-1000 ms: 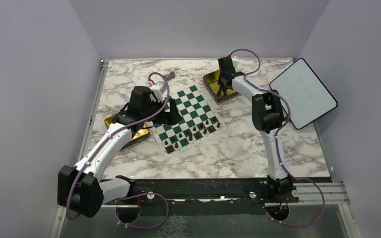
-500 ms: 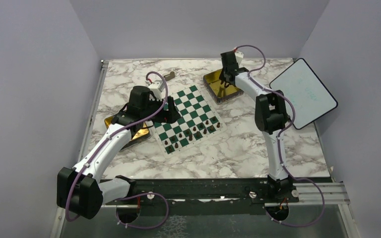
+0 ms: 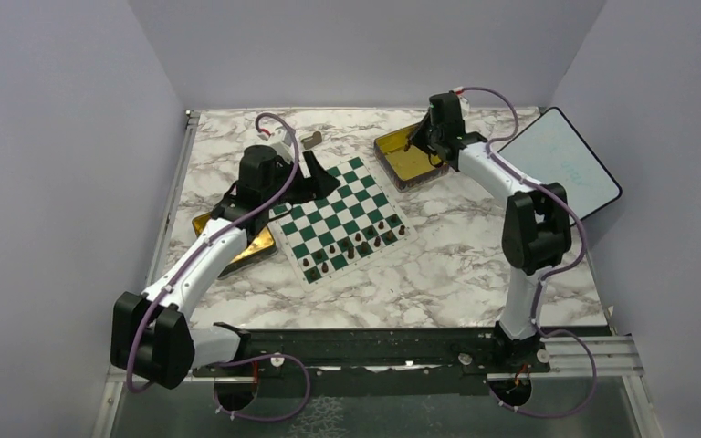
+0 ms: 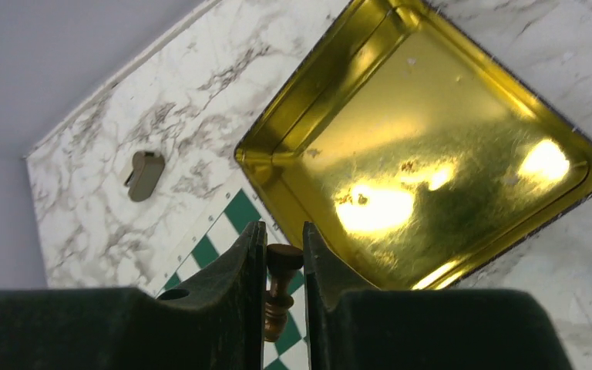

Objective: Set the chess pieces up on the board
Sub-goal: Pick up the chess piece from the storage box, then place the chess piece on the chessboard.

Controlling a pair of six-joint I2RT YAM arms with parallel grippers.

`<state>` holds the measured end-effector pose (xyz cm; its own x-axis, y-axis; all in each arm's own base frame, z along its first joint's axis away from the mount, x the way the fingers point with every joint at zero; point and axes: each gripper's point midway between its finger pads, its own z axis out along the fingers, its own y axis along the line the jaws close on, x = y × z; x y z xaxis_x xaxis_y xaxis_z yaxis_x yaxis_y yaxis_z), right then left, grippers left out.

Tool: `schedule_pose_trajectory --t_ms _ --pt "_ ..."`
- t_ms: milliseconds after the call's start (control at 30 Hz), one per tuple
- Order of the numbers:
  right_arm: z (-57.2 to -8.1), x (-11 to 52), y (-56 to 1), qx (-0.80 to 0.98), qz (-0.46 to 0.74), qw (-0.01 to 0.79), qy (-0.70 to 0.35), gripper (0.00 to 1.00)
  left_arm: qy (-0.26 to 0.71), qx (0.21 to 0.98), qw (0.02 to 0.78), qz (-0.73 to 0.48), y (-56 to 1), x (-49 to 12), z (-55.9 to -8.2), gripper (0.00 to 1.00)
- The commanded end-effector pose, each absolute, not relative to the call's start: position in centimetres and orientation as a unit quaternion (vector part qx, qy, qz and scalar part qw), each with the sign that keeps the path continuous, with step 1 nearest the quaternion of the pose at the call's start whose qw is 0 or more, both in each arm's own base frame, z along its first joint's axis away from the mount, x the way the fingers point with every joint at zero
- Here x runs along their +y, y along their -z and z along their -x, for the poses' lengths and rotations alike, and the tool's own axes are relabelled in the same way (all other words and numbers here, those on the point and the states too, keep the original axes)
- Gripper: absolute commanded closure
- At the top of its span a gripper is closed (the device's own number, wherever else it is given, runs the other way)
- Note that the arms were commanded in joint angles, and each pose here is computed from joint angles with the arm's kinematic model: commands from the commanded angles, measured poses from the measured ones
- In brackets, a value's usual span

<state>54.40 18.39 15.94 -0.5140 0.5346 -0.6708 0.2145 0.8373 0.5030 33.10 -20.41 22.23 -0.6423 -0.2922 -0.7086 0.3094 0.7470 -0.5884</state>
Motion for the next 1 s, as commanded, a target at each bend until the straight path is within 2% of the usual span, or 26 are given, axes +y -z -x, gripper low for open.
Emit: schedule_pose_trajectory --t_ms 0,167,333,667,967 --pt "-52.4 21.0 -20.1 0.813 -0.234 0.437 -0.307 0.86 0.42 0.774 0.472 0.044 -26.9 -21.9 -36.0 0.26" --pt "-49.4 22.2 -22.4 0.778 -0.252 0.419 -0.394 0.87 0.435 0.754 0.489 0.051 -26.9 -23.4 -37.4 0.3" --pt "-46.8 22.9 -24.1 0.739 -0.287 0.39 -0.468 0.87 0.41 0.757 0.508 0.026 -26.2 -25.4 -38.3 0.31" --pt "-45.4 23.0 -26.3 0.713 -0.306 0.385 -0.5 0.86 0.387 0.737 0.552 -0.042 -27.7 -31.1 -38.4 0.3" --pt "-44.5 23.3 -26.6 0.704 -0.311 0.369 -0.521 0.86 0.362 0.727 0.58 -0.062 -28.5 -33.7 -40.1 0.3"
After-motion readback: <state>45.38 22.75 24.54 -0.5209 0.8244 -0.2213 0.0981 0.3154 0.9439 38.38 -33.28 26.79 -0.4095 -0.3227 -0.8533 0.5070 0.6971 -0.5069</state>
